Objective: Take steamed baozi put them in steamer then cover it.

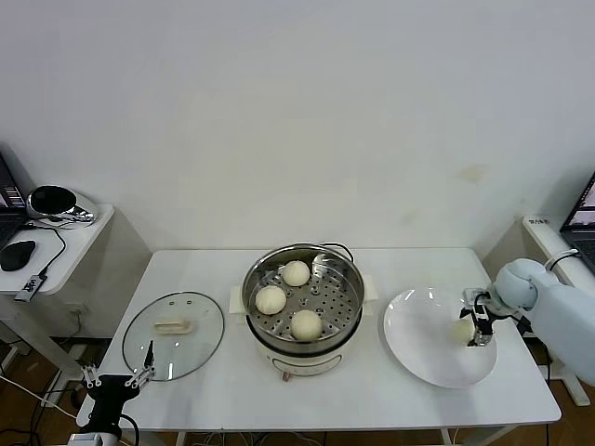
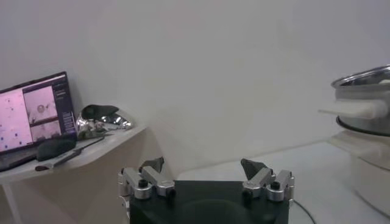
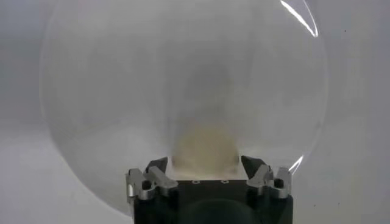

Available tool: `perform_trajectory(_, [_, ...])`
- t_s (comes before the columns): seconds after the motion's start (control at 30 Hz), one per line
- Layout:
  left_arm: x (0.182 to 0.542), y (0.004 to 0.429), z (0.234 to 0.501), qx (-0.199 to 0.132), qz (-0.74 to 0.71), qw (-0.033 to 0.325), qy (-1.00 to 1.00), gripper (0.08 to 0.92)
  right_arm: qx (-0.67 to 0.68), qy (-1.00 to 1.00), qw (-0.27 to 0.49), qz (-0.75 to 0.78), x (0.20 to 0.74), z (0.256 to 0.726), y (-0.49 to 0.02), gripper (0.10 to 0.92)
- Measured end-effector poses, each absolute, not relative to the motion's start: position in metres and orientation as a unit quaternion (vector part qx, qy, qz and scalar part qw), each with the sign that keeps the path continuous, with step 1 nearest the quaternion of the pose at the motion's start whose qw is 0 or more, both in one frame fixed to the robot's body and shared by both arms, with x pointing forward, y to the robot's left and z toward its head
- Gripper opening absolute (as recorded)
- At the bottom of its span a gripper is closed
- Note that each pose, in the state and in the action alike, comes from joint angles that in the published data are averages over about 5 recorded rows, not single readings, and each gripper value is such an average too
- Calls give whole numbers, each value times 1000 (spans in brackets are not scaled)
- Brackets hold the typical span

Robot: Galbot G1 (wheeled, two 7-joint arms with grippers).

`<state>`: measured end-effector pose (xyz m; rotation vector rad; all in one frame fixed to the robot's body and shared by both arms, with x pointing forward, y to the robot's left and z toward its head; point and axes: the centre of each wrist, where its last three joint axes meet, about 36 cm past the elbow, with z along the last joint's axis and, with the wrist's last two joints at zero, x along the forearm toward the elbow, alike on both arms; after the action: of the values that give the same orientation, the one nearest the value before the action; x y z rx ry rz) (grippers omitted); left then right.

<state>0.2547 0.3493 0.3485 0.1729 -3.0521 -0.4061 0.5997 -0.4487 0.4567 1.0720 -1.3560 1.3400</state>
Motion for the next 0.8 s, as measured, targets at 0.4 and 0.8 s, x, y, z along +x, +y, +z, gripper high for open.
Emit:
perform_trajectory(0.4, [257, 348, 350, 55, -130, 24, -990, 823, 433, -555, 446, 553, 600, 503, -442, 630])
perform_trajectory(0.8, [263, 345, 355, 47, -130, 19, -990, 823, 451, -590, 359, 566, 616, 615, -364, 643])
